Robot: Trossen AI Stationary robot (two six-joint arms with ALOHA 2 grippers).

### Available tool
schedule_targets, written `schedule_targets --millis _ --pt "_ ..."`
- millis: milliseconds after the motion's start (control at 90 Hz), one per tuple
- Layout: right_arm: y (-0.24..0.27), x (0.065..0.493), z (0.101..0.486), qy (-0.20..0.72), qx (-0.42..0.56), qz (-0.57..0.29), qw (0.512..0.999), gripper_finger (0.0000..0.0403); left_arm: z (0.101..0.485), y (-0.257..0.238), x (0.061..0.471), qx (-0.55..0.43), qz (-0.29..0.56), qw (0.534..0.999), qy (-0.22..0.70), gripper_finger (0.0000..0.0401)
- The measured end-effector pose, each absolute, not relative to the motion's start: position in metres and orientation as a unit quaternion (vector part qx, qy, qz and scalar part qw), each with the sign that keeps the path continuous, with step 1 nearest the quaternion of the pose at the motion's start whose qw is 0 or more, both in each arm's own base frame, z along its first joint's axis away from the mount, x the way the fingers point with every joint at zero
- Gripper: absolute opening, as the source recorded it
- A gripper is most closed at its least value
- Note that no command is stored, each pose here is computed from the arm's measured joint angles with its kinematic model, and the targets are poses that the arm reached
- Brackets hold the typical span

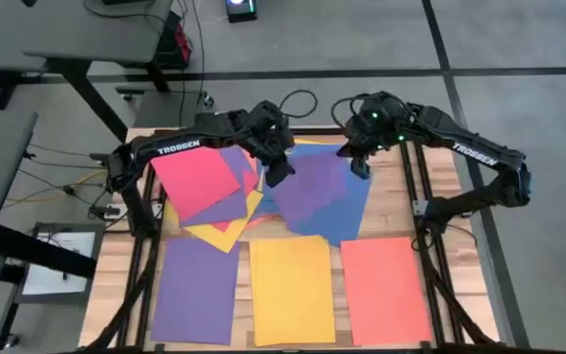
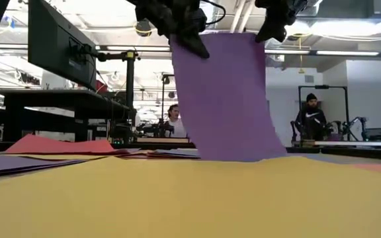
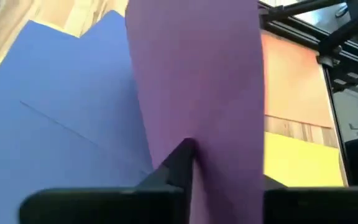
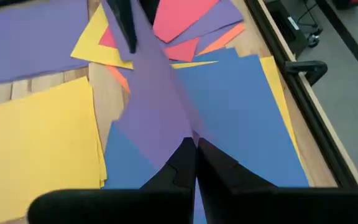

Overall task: Organize paper
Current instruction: Stack the purple paper on top of the purple paper

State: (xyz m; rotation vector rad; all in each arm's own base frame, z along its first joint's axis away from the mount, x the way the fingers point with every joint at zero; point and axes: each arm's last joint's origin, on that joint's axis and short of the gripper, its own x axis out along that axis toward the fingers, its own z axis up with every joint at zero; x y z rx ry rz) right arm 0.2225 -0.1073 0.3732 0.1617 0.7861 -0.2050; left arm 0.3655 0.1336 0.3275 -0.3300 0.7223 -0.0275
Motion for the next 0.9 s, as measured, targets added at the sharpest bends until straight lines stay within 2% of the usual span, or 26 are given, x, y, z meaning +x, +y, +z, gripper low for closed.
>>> schedule_targets --millis 244,467,567,778,900 --pt "-0.108 0.221 0.377 0.372 0.107 -0.115 0.915 0.0007 0.342 0.129 0.353 -0.158 -0.018 0.904 0.396 0.0" --pt "-0.107 0.218 0.399 0.343 0.096 -0.117 0.927 0.0063 0.367 0.123 0.345 -0.165 -0.055 0.9 0.399 0.0" --pt "-0.106 0.217 0.405 0.337 0.058 -0.106 0.934 0.0078 0.368 0.122 0.345 -0.171 -0.063 0.9 0.397 0.0" --pt "-0.108 0.207 0.436 0.297 0.028 -0.118 0.947 0.0083 0.368 0.117 0.335 -0.211 -0.085 0.876 0.425 0.0" --pt "-0.109 0.198 0.451 0.285 0.018 -0.128 0.95 0.0083 0.383 0.112 0.321 -0.222 -0.102 0.879 0.409 0.0"
